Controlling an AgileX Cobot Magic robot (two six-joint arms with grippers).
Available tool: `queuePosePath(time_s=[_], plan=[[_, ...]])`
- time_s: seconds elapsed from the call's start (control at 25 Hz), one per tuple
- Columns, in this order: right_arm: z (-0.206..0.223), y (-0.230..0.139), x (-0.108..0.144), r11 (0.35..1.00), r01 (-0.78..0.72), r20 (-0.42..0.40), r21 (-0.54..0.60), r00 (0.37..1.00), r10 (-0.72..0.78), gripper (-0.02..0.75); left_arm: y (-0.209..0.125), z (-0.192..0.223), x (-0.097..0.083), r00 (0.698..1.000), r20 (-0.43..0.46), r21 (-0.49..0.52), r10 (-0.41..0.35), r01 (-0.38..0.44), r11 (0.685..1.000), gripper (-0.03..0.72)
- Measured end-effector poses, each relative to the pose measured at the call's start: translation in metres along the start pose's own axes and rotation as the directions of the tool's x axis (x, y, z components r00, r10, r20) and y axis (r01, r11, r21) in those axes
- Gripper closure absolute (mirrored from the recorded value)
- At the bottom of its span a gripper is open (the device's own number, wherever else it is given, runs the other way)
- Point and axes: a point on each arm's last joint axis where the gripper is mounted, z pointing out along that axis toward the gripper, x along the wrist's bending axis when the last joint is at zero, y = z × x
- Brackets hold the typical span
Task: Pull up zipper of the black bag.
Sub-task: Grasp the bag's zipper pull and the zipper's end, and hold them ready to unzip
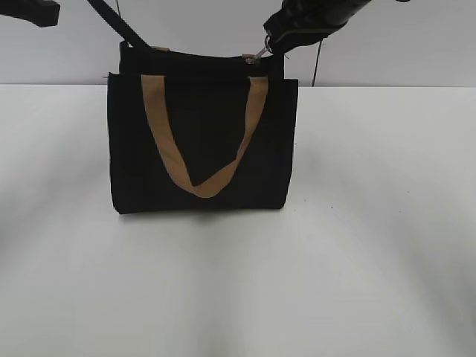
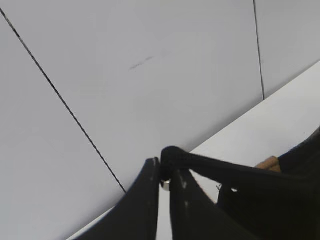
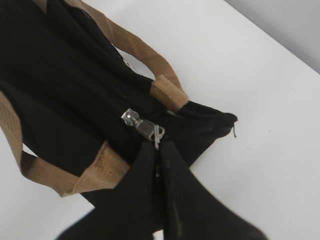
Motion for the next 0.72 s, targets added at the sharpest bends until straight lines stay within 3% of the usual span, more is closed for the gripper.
queuePosePath(time_s=[0.24, 0.4, 0.48, 0.6, 0.72], plan=[[0.000, 0.006, 0.007, 0.995, -0.080, -0.067, -0.051, 0.995, 0.077, 0.738, -0.001, 0.000, 0.001, 1.000, -0.016, 0.013, -0.008, 0.008, 1.000, 0.670], [-0.001, 0.008, 0.009, 0.992, -0.102, -0.089, -0.072, 0.991, 0.096, 0.635, -0.009, 0.006, 0.003, 0.999, -0.030, 0.050, -0.019, 0.021, 0.999, 0.641], [-0.001, 0.008, 0.009, 0.992, -0.100, -0.089, -0.072, 0.992, 0.093, 0.549, -0.012, 0.007, 0.004, 0.999, -0.047, 0.068, -0.024, 0.027, 0.997, 0.570], [-0.002, 0.008, 0.009, 0.993, -0.096, -0.089, -0.074, 0.992, 0.090, 0.425, -0.017, 0.007, 0.009, 0.995, -0.102, 0.115, -0.023, 0.034, 0.993, 0.405], [-0.004, 0.009, 0.009, 0.993, -0.093, -0.089, -0.078, 0.992, 0.086, 0.387, -0.024, 0.004, 0.018, 0.980, -0.200, 0.193, -0.015, 0.055, 0.980, 0.321]])
